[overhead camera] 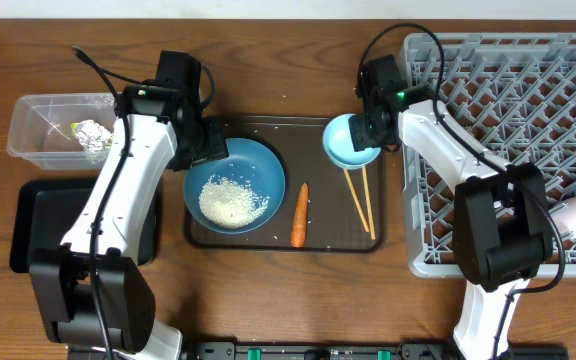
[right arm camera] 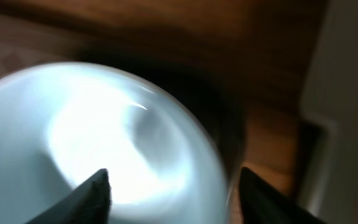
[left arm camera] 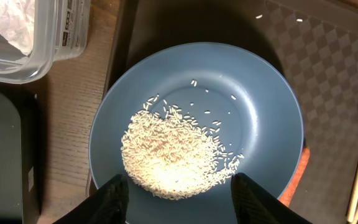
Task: Sort waste into correct bins and load items into the dishwasher rack
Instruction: 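Reach the right gripper to the light-blue bowl and grasp its rim, then lift the light-blue bowl and carry it right over the grey rack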
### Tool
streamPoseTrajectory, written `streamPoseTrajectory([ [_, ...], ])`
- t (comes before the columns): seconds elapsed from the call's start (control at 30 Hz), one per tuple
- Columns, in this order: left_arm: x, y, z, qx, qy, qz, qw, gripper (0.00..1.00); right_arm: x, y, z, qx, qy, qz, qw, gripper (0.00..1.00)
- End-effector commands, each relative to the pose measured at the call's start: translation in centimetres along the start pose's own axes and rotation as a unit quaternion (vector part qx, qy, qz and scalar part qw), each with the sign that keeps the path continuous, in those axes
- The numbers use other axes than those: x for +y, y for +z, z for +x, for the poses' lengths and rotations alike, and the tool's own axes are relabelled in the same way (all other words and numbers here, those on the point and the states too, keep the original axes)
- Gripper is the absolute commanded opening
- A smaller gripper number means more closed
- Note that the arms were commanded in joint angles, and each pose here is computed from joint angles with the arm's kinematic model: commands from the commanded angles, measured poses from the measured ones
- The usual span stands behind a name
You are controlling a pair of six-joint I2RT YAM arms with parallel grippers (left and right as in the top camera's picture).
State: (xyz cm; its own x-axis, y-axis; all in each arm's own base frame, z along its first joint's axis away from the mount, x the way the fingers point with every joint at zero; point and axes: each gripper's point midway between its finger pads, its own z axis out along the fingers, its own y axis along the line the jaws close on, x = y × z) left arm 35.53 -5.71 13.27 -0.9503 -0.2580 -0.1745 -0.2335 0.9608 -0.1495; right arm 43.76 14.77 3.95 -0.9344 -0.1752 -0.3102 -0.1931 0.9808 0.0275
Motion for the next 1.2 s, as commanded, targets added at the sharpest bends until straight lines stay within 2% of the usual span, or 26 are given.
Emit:
streamPoseTrajectory([
  [0.0, 0.0, -0.9, -0.3, -0.015, 0.005, -0.001, 1.000, 0.54, 1.2, -0.1, 0.4, 0.014, 0.005, -0.039, 0.999, 0.49],
  [0.07, 0.1, -0.9, -0.3, -0.015, 0.005, -0.001, 1.000, 0.54, 1.7, -0.2, 1.0, 0.026, 0.005, -0.052, 0.998, 0.45],
  [0.27, 0.1, -0.9, -0.3, -0.015, 0.005, -0.001, 1.000, 0.54, 1.7, -0.2, 1.2, 0.032, 0.020, -0.053, 0.998, 0.44],
  [0.6, 0.0, -0.9, -0.3, -0.015, 0.005, -0.001, 1.000, 0.54, 2.2, 1.3, 2.4, 0.056, 0.057, -0.052, 0.995, 0.35],
  [0.67, 0.0, -0.9, -0.3, -0.015, 0.005, -0.001, 1.000, 0.54, 2.6, 1.8, 2.7, 0.064, 0.055, -0.058, 0.995, 0.29],
  [0.77, 0.0, -0.9, -0.3, -0.015, 0.005, -0.001, 1.000, 0.54, 2.9, 2.0, 2.6, 0.061, 0.052, -0.058, 0.995, 0.15],
  [0.93, 0.0, -0.9, -0.3, -0.015, 0.005, -0.001, 1.000, 0.54, 3.0, 2.1, 1.7, 0.043, 0.052, -0.062, 0.996, 0.03],
  [1.17, 0.0, -0.9, -0.3, -0.015, 0.005, -0.001, 1.000, 0.54, 2.1, 1.4, 0.3, 0.023, 0.062, -0.063, 0.996, 0.01],
])
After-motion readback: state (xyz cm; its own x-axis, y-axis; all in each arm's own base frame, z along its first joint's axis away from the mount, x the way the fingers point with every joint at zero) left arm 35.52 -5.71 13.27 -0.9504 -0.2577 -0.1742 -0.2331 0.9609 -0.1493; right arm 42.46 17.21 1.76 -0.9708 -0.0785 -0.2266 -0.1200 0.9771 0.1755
